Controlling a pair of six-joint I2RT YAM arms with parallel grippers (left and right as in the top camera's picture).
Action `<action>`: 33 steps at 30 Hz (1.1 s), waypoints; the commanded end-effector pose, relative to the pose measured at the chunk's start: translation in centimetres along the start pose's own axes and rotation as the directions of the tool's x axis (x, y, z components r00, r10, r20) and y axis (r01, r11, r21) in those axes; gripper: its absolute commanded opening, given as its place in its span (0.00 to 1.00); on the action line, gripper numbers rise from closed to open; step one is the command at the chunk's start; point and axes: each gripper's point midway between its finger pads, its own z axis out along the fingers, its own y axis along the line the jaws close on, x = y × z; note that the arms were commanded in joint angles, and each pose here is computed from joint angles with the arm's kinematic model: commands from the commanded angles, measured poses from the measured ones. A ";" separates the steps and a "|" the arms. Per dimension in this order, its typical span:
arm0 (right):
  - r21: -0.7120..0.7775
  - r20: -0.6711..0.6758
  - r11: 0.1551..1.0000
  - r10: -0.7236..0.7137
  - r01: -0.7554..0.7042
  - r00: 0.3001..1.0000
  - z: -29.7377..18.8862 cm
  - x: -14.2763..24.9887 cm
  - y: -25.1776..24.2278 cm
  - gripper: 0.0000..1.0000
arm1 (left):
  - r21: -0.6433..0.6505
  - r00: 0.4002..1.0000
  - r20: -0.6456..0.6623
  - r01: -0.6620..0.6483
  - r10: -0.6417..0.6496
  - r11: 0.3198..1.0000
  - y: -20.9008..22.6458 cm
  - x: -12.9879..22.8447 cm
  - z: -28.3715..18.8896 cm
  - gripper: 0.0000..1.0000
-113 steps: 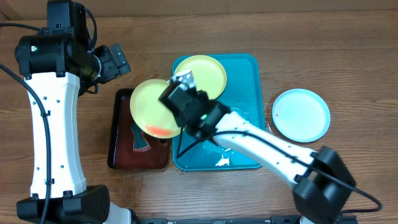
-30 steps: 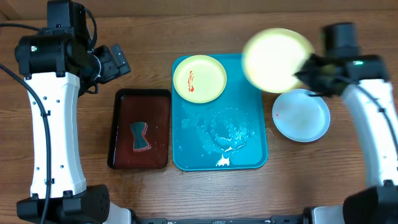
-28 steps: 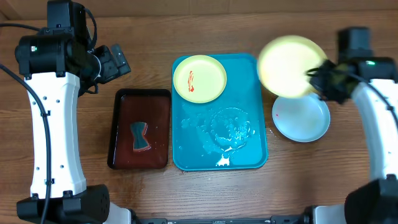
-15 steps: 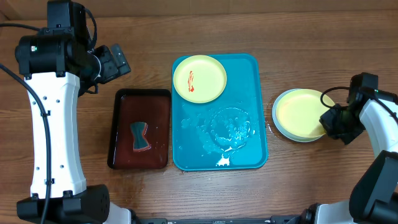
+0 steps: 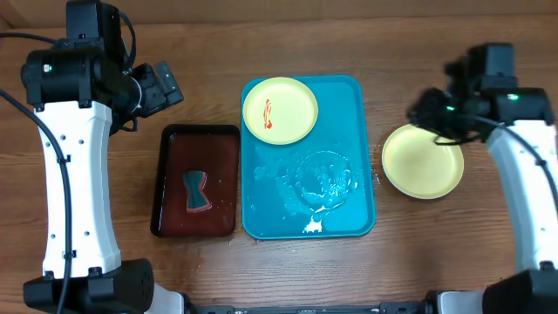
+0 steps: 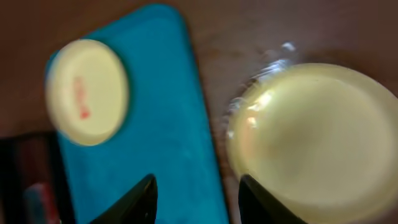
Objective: Clean dirty plates on tray and stack at the side
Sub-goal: 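Move the right gripper to the remaining yellow plate and grip its rim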
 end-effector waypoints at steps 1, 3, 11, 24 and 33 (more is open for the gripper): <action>-0.139 0.049 0.969 -0.201 0.206 0.978 0.8 0.3 6.9 0.44 | 0.015 0.999 0.039 -0.009 0.009 1.000 -0.1 -0.4 -1.3 1.00; -0.113 0.093 0.954 -0.267 0.276 0.959 2.0 -0.1 8.9 0.45 | 0.015 0.999 0.039 -0.009 0.009 1.000 -0.1 -0.4 -1.3 1.00; 0.067 0.130 0.912 -0.410 0.404 0.903 11.9 -0.2 12.2 0.51 | 0.015 0.999 0.039 -0.009 0.009 1.000 -0.1 -0.4 -1.3 1.00; 0.125 0.032 0.894 -0.436 0.430 0.899 25.2 1.8 8.6 0.27 | 0.015 0.999 0.039 -0.009 0.009 1.000 -0.1 -0.4 -1.3 1.00; 0.126 0.031 0.919 -0.380 0.373 0.925 19.6 1.0 9.7 0.04 | 0.015 0.999 0.039 -0.009 0.009 1.000 -0.1 -0.4 -1.3 1.00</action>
